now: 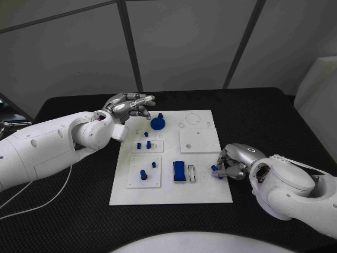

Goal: Assemble the parts on the task board

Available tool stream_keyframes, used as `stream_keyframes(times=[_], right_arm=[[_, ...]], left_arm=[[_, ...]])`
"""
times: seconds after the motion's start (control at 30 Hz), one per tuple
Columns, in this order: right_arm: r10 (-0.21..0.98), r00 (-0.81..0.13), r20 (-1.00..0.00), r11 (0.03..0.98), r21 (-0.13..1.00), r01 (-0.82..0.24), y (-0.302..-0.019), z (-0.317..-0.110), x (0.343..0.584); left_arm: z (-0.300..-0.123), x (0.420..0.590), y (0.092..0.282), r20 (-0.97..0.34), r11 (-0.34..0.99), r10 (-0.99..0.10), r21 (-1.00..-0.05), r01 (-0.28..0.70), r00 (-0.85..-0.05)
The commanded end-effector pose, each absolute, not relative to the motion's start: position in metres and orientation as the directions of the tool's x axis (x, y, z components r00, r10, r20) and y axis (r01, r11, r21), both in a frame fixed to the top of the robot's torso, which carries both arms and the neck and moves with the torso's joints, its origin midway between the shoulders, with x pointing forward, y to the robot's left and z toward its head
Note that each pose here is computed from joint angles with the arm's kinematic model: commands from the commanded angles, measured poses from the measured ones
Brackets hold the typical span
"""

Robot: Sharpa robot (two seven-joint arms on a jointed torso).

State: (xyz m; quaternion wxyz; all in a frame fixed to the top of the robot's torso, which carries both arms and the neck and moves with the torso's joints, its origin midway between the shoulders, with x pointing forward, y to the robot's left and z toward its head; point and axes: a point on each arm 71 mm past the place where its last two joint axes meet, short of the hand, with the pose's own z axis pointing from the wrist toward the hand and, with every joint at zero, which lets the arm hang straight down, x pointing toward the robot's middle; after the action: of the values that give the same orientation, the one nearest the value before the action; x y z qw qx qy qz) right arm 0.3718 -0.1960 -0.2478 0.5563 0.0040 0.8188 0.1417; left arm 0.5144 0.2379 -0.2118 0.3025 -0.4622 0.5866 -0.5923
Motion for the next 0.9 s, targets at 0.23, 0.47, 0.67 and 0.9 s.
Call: stream_keyframes(times=[0.23,0.47,0.67,0.9], right_arm=[[-0.063,-0.433,-0.899,0.968,0.05,-0.244,-0.193,-0.263,0.364],[-0.074,-0.412,-0.908,0.966,0.037,-0.255,-0.191,-0.262,0.364],[0.05,-0.41,-0.911,0.967,0.147,-0.21,-0.19,-0.256,0.36],[0.288,-0.438,-0.852,0.933,0.353,-0.075,-0.193,-0.25,0.354]], left_arm=[[-0.21,0.514,0.238,0.196,-0.132,-0.895,-0.975,-0.18,-0.402],[-0.21,0.514,0.238,0.193,-0.129,-0.894,-0.975,-0.18,-0.403],[-0.21,0.514,0.239,0.191,-0.127,-0.895,-0.976,-0.179,-0.403],[-0.21,0.514,0.239,0.19,-0.127,-0.895,-0.976,-0.179,-0.404]])
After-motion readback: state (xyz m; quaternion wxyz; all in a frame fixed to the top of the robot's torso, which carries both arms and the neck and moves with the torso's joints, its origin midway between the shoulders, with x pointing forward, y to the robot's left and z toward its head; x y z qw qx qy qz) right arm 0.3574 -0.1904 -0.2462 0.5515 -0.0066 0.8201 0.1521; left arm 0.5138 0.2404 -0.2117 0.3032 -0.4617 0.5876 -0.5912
